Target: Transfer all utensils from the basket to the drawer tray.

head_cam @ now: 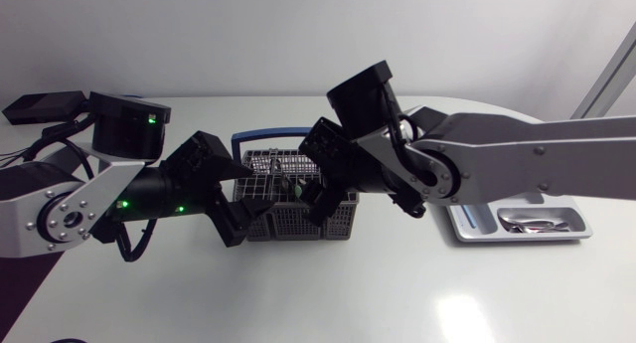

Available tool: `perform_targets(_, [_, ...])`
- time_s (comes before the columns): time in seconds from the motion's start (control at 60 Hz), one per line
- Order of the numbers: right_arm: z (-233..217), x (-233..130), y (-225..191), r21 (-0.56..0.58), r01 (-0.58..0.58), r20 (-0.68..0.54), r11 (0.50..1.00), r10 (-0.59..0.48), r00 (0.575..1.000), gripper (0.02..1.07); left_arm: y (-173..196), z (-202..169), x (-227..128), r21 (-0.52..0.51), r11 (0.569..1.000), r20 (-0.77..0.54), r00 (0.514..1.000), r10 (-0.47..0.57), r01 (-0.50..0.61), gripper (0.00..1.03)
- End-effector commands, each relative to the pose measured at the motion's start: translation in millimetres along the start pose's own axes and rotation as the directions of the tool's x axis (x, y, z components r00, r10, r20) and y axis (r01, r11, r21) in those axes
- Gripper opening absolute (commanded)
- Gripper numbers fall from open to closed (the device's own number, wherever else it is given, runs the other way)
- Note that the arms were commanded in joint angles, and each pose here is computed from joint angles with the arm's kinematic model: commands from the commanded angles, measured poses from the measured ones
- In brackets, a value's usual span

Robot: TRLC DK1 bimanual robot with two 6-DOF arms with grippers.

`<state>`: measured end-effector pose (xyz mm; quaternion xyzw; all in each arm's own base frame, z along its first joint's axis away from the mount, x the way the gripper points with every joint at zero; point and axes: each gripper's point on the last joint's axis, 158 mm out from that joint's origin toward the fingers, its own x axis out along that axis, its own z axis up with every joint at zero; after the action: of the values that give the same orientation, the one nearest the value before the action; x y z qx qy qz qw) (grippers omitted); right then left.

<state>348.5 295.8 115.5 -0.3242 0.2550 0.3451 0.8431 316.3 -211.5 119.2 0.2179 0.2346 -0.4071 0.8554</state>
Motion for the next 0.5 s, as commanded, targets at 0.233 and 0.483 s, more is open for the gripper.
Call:
perform_targets(0.233, [-22.7, 12.6, 14.7, -0.011, -0.006, -0.038, 1.0, 0.005, 0.999, 0.74, -7.2, -19.8, 5.7, 0.007, 1.0, -0.027, 0.999, -0.026, 0.026, 0.87])
perform_targets(0.483, [-19.0, 18.5, 22.1, -0.014, -0.011, -0.021, 1.0, 0.01, 1.0, 0.74, -8.3, -20.9, 6.0, 0.005, 1.0, -0.028, 0.999, -0.028, 0.028, 0.87])
